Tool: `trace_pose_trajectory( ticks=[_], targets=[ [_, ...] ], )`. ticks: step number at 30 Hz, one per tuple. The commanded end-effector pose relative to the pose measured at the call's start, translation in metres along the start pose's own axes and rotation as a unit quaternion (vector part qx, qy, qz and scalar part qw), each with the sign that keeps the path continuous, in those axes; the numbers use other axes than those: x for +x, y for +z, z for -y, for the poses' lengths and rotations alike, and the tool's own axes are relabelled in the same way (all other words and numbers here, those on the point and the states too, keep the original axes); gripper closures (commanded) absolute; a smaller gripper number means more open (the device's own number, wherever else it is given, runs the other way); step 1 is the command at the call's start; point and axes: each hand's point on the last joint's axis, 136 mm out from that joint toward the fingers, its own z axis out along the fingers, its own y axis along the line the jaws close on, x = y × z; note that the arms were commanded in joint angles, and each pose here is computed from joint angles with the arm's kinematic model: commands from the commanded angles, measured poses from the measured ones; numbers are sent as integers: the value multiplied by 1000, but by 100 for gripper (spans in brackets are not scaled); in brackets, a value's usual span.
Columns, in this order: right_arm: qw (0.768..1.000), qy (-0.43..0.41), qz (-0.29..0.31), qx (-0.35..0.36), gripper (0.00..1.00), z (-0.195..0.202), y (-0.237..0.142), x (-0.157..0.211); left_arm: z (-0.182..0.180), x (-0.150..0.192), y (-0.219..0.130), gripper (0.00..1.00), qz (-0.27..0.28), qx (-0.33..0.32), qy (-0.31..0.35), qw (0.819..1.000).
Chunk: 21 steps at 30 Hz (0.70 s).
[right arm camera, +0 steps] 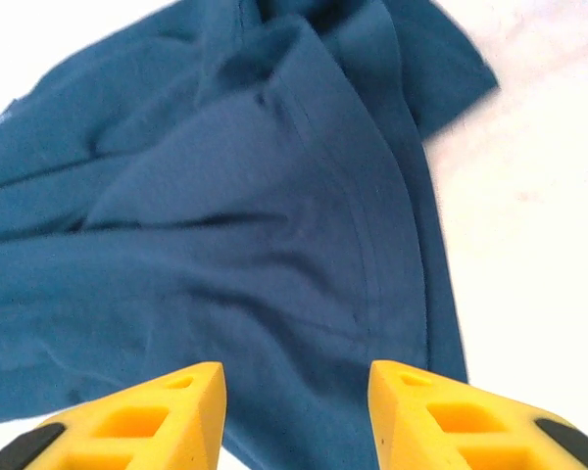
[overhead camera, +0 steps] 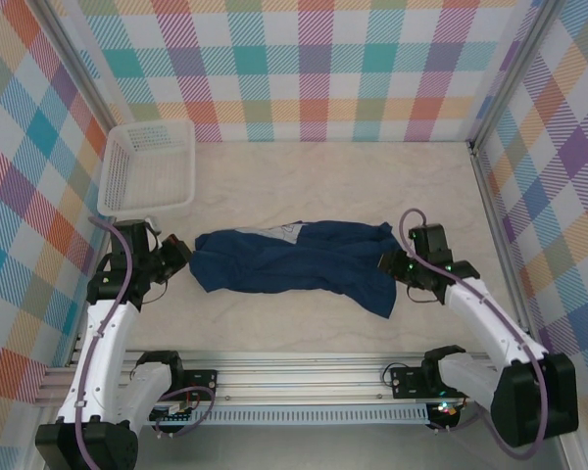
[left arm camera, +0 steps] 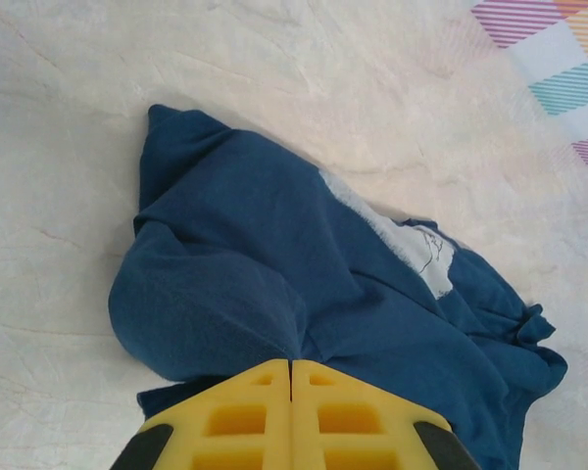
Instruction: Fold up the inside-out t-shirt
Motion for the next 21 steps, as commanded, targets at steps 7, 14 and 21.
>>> trace_pose_trajectory(
  ticks=[7, 14, 21],
  targets=[
    [995, -14, -64, 77, 57, 21, 33, 0, 8, -11, 3, 100, 16, 27, 12, 999],
    [985, -23, -117, 127, 60, 36, 52, 23, 11, -10, 14, 100, -4, 35, 9, 999],
    [979, -37, -142, 141, 65, 39, 62, 38, 11, -12, 15, 100, -1, 33, 12, 999]
  ],
)
